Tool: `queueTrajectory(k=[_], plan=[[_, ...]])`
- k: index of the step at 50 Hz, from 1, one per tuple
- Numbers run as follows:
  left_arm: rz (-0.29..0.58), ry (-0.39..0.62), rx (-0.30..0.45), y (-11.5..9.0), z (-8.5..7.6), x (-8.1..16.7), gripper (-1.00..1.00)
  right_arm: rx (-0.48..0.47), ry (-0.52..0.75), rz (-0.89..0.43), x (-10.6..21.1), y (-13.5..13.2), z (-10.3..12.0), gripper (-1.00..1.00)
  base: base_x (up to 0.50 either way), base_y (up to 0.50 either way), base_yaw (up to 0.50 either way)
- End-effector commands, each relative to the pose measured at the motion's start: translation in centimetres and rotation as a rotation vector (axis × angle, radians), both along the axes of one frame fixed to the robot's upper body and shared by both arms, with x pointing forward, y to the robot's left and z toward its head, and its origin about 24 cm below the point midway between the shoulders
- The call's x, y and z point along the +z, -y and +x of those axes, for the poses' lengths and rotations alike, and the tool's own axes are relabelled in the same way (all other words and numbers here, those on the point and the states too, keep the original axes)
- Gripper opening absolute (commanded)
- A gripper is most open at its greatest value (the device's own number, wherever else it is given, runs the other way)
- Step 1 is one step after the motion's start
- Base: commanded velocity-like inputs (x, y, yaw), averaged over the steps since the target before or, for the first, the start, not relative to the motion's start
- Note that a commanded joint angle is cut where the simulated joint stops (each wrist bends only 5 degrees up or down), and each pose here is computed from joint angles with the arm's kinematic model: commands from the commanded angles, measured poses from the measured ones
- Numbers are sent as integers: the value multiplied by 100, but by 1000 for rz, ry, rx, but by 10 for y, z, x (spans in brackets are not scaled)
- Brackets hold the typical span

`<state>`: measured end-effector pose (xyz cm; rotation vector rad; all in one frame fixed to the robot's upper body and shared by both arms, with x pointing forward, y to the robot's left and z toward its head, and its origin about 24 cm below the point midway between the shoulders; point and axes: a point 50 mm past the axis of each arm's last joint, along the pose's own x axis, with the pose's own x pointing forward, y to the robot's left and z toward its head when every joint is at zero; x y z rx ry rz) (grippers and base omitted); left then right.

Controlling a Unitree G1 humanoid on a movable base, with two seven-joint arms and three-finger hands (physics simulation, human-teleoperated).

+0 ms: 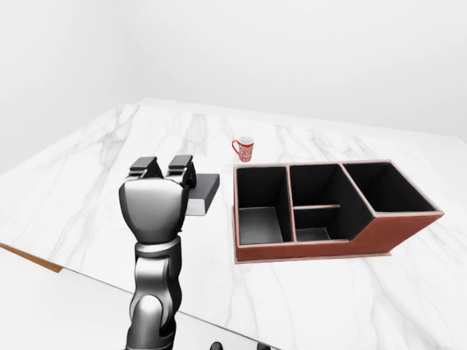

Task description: Pick up the book and place it in the left compartment of the caddy.

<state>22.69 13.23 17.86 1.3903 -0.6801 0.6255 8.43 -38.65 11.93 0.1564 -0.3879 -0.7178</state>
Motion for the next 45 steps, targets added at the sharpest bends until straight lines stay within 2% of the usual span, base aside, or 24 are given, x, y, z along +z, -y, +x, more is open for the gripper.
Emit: queueTrajectory(k=[1,13,24,29,34,35,43,44,45], plan=[[11,90,-39,20,-14,20,-100,2,5,-8,2,-1,-1,100,0,0,0],[28,89,-91,39,-23,20,-100,3,5,-9,2,-2,-1,100,0,0,0],[40,86,-117,49,-27,20,-100,6,0,-4,0,-1,0,100,0,0,0],[64,105,-175,65,-38,18,-100,5,1,-9,1,-2,-1,100,0,0,0],[74,111,-205,71,-43,16,-100,8,-4,-3,-1,-1,1,100,0,0,0],[74,96,-238,74,-44,14,-100,8,-3,-3,-1,-1,1,100,0,0,0],[94,84,-274,82,-46,3,-100,8,-20,-3,-3,-1,2,100,0,0,0],[87,73,-310,84,-47,-1,-100,6,-16,-8,-1,-2,1,100,0,0,0],[89,82,-312,85,-50,-2,-100,7,-18,-8,-1,-2,1,100,0,0,0]])
